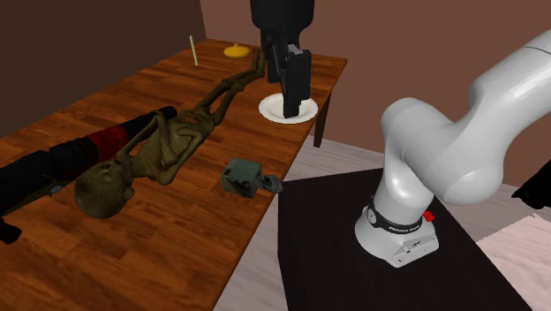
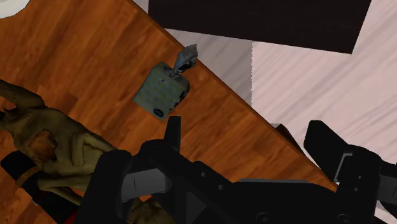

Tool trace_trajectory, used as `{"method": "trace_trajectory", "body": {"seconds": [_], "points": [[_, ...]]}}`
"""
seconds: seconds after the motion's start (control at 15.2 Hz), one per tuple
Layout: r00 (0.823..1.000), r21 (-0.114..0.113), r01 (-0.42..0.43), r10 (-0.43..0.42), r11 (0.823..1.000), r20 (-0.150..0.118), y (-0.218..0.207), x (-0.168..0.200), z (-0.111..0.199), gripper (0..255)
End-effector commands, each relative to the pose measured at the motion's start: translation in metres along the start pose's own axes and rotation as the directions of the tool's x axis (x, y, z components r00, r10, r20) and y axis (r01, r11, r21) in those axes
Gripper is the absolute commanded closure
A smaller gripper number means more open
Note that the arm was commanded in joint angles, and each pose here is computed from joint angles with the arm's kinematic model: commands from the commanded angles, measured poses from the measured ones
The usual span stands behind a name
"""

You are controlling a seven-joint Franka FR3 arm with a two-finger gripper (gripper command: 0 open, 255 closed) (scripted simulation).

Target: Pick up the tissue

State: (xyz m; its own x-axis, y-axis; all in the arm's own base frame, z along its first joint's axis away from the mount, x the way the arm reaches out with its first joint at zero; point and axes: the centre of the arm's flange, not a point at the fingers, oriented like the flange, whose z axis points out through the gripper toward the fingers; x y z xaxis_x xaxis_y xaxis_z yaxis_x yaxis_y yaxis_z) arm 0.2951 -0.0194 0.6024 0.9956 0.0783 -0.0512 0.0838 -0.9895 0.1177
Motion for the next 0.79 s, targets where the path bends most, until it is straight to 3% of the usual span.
{"method": "trace_trajectory", "body": {"seconds": [0.0,0.73], "points": [[1.000,0.000,0.000,0.000,1.000,0.000,0.000,0.000,0.000,0],[0.981,0.105,-0.177,0.167,0.979,0.096,0.056,0.027,0.141,0]]}}
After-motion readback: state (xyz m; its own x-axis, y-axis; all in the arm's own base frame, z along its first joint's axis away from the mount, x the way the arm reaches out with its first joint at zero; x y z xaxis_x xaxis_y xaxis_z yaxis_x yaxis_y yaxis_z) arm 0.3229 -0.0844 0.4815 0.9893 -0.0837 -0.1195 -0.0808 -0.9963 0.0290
